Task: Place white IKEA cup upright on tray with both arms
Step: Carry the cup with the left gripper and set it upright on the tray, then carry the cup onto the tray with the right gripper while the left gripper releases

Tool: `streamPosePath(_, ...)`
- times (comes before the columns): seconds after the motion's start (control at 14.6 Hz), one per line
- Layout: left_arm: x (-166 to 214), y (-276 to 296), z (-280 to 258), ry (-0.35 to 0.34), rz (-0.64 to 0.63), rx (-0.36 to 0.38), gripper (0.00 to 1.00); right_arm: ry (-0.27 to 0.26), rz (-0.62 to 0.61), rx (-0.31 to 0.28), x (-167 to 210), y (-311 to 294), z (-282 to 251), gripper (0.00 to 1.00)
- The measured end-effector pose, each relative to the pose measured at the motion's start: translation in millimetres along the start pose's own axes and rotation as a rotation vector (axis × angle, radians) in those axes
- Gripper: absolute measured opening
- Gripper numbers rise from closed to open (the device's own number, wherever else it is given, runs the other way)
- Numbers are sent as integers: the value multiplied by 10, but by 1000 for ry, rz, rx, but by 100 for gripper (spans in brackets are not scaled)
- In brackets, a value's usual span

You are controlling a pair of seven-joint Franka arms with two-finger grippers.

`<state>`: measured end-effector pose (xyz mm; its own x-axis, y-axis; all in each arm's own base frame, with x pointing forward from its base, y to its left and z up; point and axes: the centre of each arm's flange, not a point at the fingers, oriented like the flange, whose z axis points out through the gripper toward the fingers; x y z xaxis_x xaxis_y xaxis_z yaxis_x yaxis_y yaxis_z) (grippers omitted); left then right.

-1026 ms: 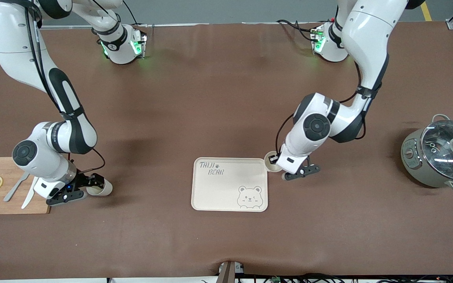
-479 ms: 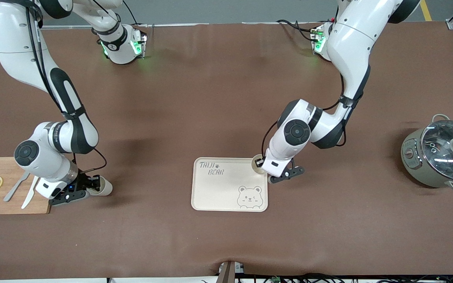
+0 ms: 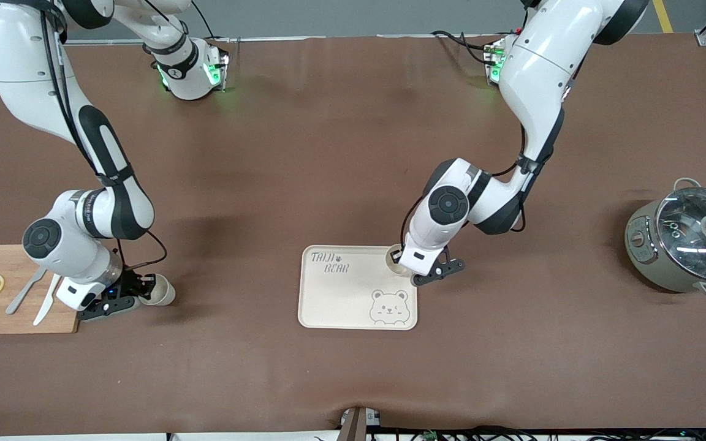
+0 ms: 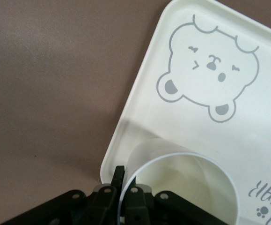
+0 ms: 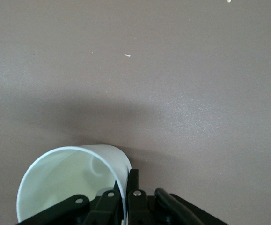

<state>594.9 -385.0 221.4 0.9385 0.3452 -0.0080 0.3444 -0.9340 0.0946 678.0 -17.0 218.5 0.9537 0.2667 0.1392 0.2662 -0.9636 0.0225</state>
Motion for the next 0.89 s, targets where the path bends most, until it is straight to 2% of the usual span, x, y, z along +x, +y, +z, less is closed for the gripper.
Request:
streamPosePath(0.21, -38, 40, -5, 4, 0, -4, 4, 2, 0, -1, 22, 6, -24, 4)
streamPosePath(0.55, -85, 98, 38, 63, -8, 7, 4, -62, -2, 25, 193, 37, -285, 4)
streamPosePath(0.68, -85, 99, 86, 70, -11, 4, 4, -82, 6, 46, 310, 23, -470, 4)
streamPosePath(0.89, -87, 95, 129, 69, -11, 3, 4, -94, 88, 93, 532, -159, -776, 4)
